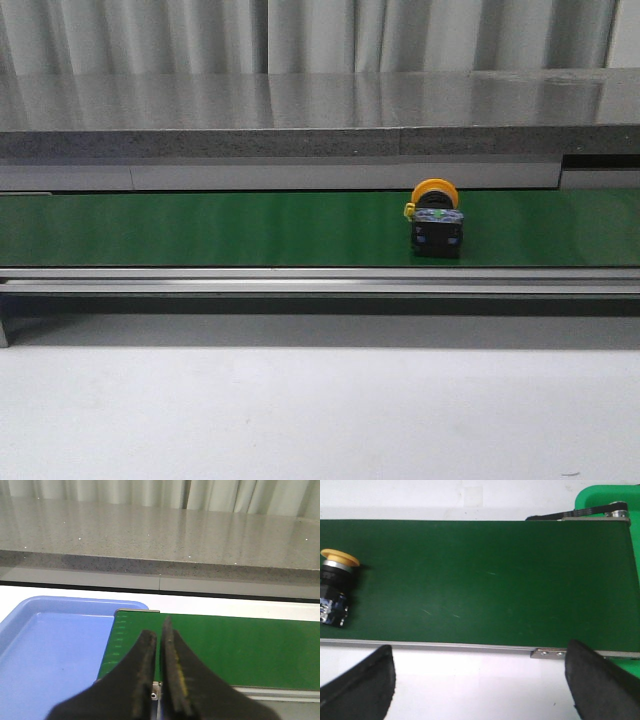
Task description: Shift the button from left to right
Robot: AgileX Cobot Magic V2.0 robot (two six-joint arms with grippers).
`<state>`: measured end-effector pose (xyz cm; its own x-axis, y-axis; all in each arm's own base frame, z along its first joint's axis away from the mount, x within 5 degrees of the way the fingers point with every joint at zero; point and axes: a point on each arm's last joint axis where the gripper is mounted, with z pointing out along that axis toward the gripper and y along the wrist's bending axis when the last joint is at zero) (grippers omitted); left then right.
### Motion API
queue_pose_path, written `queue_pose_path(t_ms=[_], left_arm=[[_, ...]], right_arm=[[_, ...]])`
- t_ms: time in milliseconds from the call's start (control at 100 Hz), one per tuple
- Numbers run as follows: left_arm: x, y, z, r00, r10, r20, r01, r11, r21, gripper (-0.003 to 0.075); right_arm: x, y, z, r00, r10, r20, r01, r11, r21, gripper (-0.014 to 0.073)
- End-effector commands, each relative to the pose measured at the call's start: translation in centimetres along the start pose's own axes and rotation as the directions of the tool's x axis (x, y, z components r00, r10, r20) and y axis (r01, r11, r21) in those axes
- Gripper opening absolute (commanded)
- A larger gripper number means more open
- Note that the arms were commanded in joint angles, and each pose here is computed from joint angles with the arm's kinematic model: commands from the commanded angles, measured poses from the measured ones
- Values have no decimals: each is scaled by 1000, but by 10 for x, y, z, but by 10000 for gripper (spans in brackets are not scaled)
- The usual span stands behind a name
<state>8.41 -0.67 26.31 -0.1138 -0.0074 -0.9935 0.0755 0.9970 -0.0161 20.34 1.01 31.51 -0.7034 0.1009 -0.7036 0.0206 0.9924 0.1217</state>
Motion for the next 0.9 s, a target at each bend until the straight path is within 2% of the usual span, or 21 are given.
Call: queue_pose_path(t_ms=[0, 150, 320, 510, 890], left_arm=[[-16, 0, -1, 995, -9, 103, 9, 1000, -4, 5], [-16, 0, -1, 995, -9, 103, 9, 1000, -4, 5], [-16, 0, -1, 995, -9, 103, 9, 1000, -4, 5], [-16, 0, -1, 995, -9, 103, 9, 1000, -4, 5], [-16, 0, -1, 995, -9, 103, 9, 1000, -4, 5]], right_arm=[[-16, 3, -10, 993, 19, 113, -16, 1000, -26, 645], [-19, 9, -1, 997, -5, 78, 9, 999, -41, 645], [-29, 35, 21, 995, -97, 7, 97, 989, -108, 645], [-36, 55, 55, 987, -145, -74, 133, 981, -142, 645], [-33, 61, 96, 974, -157, -161, 135, 981, -137, 645]])
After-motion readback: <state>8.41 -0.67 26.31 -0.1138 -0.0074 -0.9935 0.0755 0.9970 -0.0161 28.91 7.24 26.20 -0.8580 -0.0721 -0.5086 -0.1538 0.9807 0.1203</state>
